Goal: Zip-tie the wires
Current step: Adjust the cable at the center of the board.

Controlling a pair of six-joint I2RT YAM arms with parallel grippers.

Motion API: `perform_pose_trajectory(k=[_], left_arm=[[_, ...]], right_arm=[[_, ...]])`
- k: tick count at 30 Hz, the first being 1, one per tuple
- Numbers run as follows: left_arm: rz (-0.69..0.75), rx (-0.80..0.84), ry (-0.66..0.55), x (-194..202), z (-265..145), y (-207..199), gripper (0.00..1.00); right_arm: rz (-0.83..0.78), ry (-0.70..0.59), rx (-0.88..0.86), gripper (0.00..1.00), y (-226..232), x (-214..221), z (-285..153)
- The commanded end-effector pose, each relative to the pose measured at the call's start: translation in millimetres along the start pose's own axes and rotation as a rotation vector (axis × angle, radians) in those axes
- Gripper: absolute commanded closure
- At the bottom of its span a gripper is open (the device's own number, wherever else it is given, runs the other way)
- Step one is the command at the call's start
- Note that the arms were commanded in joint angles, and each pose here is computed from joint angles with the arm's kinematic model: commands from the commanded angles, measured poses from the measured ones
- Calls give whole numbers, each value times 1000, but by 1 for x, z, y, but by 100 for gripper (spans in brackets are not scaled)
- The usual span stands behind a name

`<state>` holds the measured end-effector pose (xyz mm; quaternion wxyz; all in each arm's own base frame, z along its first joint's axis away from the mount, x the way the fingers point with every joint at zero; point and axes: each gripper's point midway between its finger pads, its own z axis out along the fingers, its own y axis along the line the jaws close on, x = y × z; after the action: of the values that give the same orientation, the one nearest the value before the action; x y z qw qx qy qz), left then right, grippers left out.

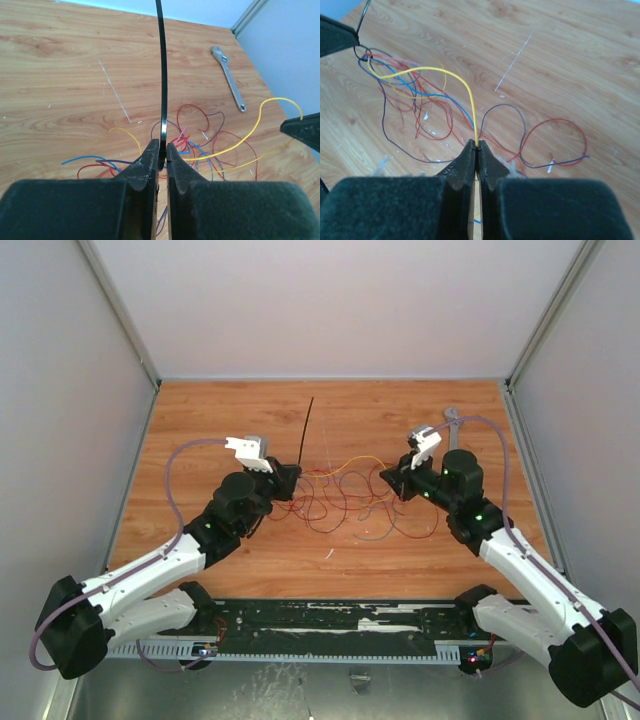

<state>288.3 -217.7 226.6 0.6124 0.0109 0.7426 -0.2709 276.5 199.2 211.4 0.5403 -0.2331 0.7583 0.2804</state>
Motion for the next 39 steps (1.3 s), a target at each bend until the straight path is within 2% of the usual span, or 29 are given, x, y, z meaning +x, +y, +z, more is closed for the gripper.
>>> perform_pose_trajectory(k=[1,5,13,17,20,22,24,30,35,39], left_arm=[[-20,-8,-22,-9,3,0,100],[-22,-9,-21,-8,3,1,100],[-13,7,-29,-15,3,-4,100],[-9,14,-30,-18,4,-7,100],[-8,21,-29,-19,5,-9,100],[-8,25,-30,-20,5,-10,100],[-7,26,-29,-20,5,-10,100],[-7,29,-28,-20,5,-11,100],[-11,32,-27,-20,5,-12,100],[-12,33,-26,-19,5,-12,100]], right_arm=[[3,-78,72,100,-13,-30,-11],[11,-89,67,100,-14,-32,-13],[21,7,-16,100,-6,-8,0],[37,33,-35,68,-3,-4,2],[41,-1,-65,52,4,-13,-1],[41,-22,-92,46,9,-19,-2],[41,-40,-112,47,13,-22,0],[76,-36,-256,58,34,-13,17],[94,-26,-396,59,71,1,27],[101,-20,-429,58,86,15,38]])
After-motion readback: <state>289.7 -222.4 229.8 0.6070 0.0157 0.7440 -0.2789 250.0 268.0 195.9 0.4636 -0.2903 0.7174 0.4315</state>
